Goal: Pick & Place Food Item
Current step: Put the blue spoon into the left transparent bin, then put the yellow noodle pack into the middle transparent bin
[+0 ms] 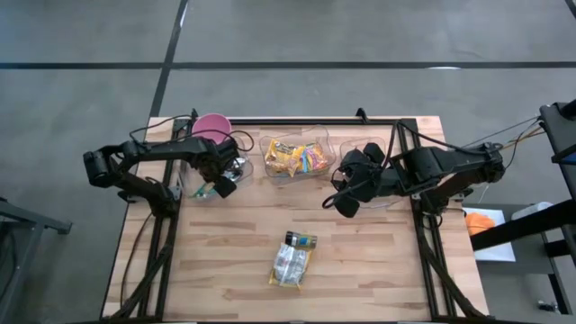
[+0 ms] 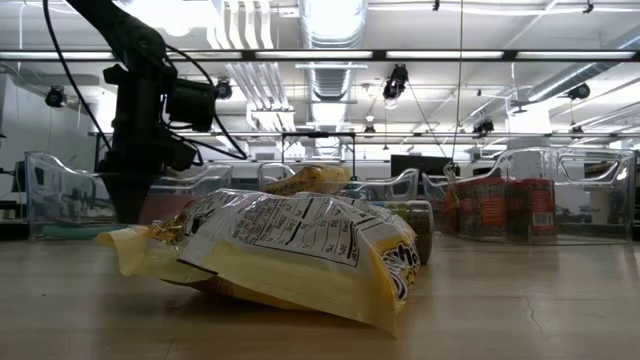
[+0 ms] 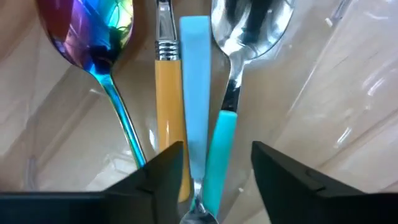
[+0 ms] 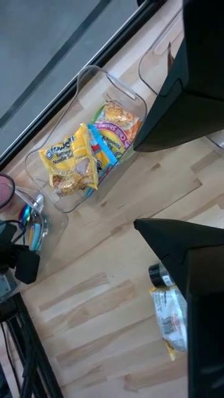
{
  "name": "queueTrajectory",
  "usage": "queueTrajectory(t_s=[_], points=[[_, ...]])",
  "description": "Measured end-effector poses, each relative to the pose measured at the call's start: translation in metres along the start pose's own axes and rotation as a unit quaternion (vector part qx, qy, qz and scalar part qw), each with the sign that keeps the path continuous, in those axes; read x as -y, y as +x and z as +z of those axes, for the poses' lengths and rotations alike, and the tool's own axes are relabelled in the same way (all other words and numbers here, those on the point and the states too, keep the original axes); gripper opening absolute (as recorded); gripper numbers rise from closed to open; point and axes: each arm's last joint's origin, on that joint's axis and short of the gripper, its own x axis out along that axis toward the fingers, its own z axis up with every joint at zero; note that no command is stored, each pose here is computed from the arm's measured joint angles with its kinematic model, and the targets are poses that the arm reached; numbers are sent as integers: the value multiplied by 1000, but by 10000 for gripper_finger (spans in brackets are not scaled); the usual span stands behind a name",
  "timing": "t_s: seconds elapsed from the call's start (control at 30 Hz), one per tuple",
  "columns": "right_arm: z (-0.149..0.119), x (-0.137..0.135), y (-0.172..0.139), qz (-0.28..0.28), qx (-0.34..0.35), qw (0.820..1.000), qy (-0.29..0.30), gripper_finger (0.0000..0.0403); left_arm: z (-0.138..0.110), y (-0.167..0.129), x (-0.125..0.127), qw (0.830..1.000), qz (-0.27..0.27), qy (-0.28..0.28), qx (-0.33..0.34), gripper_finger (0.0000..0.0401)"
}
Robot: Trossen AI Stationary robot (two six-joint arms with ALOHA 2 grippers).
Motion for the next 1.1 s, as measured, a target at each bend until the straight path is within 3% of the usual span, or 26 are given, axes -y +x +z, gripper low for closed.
queueTrajectory(t_s=[0.23, 0.5, 0.87, 1.1], points=[[0, 0, 0, 1, -1, 1000, -3, 182, 0, 0, 0, 1000, 0, -24, -1, 265], [0, 0, 0, 2, -2, 1000, -3, 182, -1, -9, 1, 999, 5, -44, -23, 274], [0, 0, 0, 2, -3, 1000, 7, 182, 22, -81, 22, 998, -7, -21, 61, 275], [-9, 8, -2, -24, -46, 998, 28, 182, 14, -120, 72, 992, -42, 36, 109, 271]])
